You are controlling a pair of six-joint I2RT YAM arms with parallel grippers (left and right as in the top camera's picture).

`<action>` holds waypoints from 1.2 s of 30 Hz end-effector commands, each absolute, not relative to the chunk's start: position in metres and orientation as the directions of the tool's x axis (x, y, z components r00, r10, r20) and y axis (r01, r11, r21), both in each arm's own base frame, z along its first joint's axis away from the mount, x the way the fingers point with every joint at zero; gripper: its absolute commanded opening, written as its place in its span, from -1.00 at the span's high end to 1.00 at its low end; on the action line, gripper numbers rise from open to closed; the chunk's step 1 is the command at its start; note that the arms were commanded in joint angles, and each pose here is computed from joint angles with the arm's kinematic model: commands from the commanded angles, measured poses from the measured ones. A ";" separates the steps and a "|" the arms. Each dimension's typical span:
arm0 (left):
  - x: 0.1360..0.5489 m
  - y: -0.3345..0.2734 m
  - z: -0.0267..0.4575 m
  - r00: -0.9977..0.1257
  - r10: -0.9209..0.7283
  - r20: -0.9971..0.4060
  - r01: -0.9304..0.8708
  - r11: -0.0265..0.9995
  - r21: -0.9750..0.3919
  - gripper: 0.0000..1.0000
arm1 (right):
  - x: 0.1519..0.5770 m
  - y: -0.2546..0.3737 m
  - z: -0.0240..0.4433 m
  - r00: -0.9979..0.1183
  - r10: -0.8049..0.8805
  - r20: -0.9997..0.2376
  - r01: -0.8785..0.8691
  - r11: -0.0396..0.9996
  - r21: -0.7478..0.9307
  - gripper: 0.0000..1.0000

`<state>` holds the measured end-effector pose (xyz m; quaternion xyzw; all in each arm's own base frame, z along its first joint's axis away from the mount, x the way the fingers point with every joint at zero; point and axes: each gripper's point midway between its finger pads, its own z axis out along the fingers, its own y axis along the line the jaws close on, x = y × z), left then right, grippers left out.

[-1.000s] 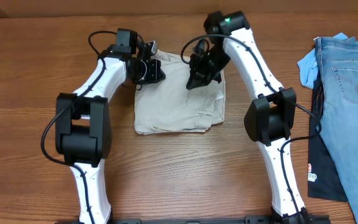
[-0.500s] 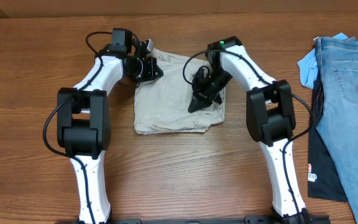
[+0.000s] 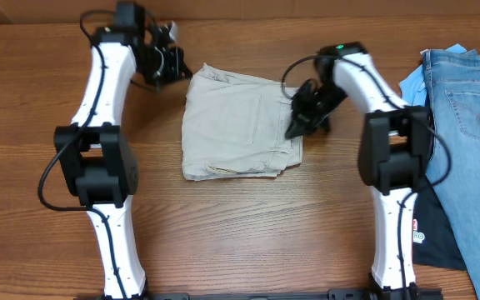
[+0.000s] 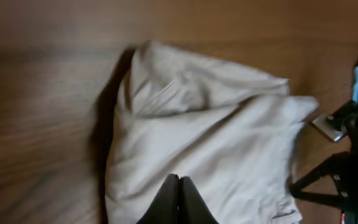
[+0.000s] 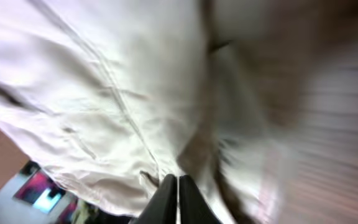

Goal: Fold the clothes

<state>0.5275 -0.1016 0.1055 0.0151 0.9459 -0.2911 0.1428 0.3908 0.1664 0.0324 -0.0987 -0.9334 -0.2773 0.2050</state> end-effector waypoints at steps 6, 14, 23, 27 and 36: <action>0.472 -0.113 0.170 -0.992 0.007 -0.129 0.078 0.833 -0.547 0.91 | 0.459 0.169 0.111 -0.993 0.089 0.081 0.120 0.767 0.631 0.43; 0.411 -0.131 0.138 -0.986 0.098 0.132 0.021 0.871 -0.492 0.91 | 0.494 0.192 0.120 -0.996 0.061 -0.065 -0.009 0.654 0.756 0.45; 0.363 -0.185 0.076 -0.932 0.238 0.275 0.059 0.845 -0.532 0.92 | 0.508 0.194 0.120 -0.990 0.061 -0.129 -0.059 0.646 0.761 0.54; 0.344 -0.191 0.051 -0.910 0.254 0.328 0.043 0.843 -0.536 0.92 | 0.511 0.195 0.106 -0.991 0.060 -0.119 -0.052 0.643 0.764 0.60; 0.324 -0.184 0.027 -0.886 0.262 0.382 0.024 0.849 -0.527 0.91 | 0.509 0.209 0.040 -0.998 0.049 0.031 0.053 0.551 0.833 0.72</action>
